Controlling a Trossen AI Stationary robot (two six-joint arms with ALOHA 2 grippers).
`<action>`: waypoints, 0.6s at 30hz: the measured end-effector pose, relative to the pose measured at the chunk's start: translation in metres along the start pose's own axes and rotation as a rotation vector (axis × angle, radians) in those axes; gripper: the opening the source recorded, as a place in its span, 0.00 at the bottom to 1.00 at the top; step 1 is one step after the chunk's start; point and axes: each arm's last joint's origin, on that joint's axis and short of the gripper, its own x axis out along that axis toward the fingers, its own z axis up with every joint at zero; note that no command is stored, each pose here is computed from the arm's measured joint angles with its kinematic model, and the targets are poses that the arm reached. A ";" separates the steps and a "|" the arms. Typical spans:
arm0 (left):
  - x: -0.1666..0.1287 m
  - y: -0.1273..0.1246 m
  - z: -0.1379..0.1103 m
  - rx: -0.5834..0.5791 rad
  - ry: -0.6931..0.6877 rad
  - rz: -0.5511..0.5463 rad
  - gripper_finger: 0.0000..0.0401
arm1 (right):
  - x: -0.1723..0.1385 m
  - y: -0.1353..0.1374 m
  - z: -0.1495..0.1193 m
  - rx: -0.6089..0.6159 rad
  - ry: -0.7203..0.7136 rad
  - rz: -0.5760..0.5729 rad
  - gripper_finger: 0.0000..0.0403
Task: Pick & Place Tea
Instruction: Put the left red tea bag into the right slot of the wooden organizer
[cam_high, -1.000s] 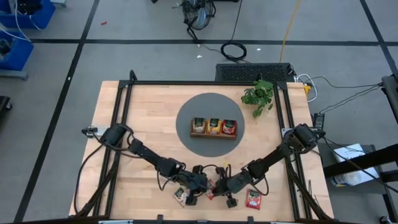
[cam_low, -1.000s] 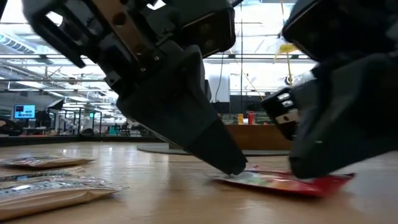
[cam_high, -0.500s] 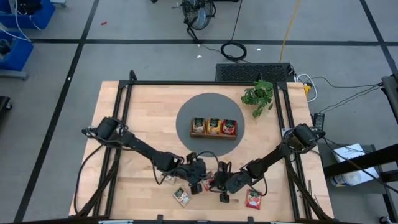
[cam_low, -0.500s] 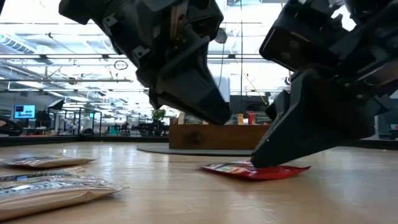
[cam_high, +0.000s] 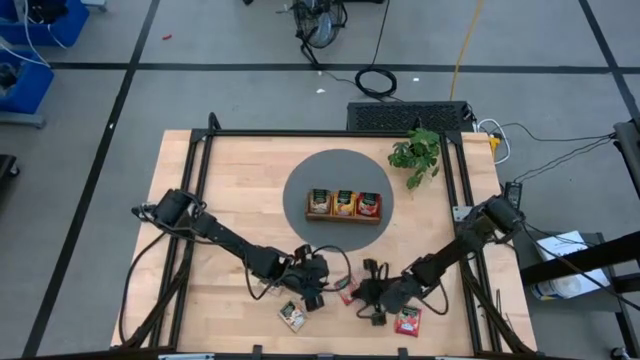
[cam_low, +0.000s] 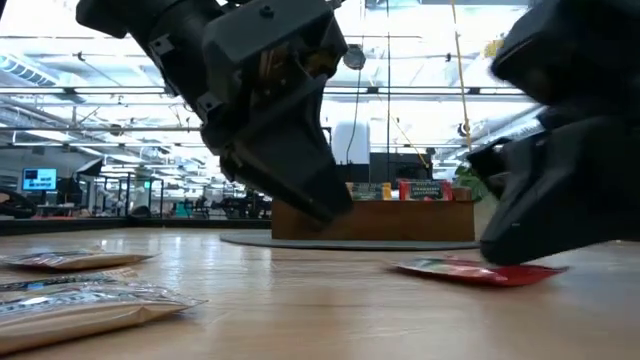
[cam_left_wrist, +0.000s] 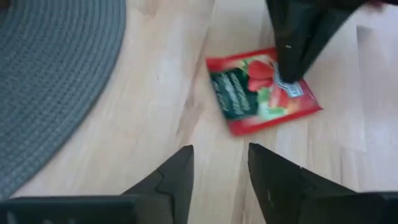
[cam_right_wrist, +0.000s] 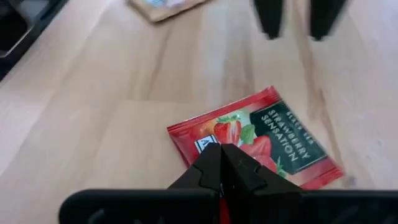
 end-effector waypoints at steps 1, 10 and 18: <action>0.000 0.000 0.000 -0.001 -0.004 0.003 0.40 | -0.002 0.002 0.001 -0.010 -0.008 0.008 0.00; 0.001 0.002 0.001 -0.077 0.016 -0.019 0.44 | 0.000 0.004 0.004 -0.021 -0.065 -0.001 0.00; 0.001 0.001 0.004 -0.063 -0.001 -0.046 0.44 | -0.001 0.007 0.007 -0.035 -0.071 0.075 0.00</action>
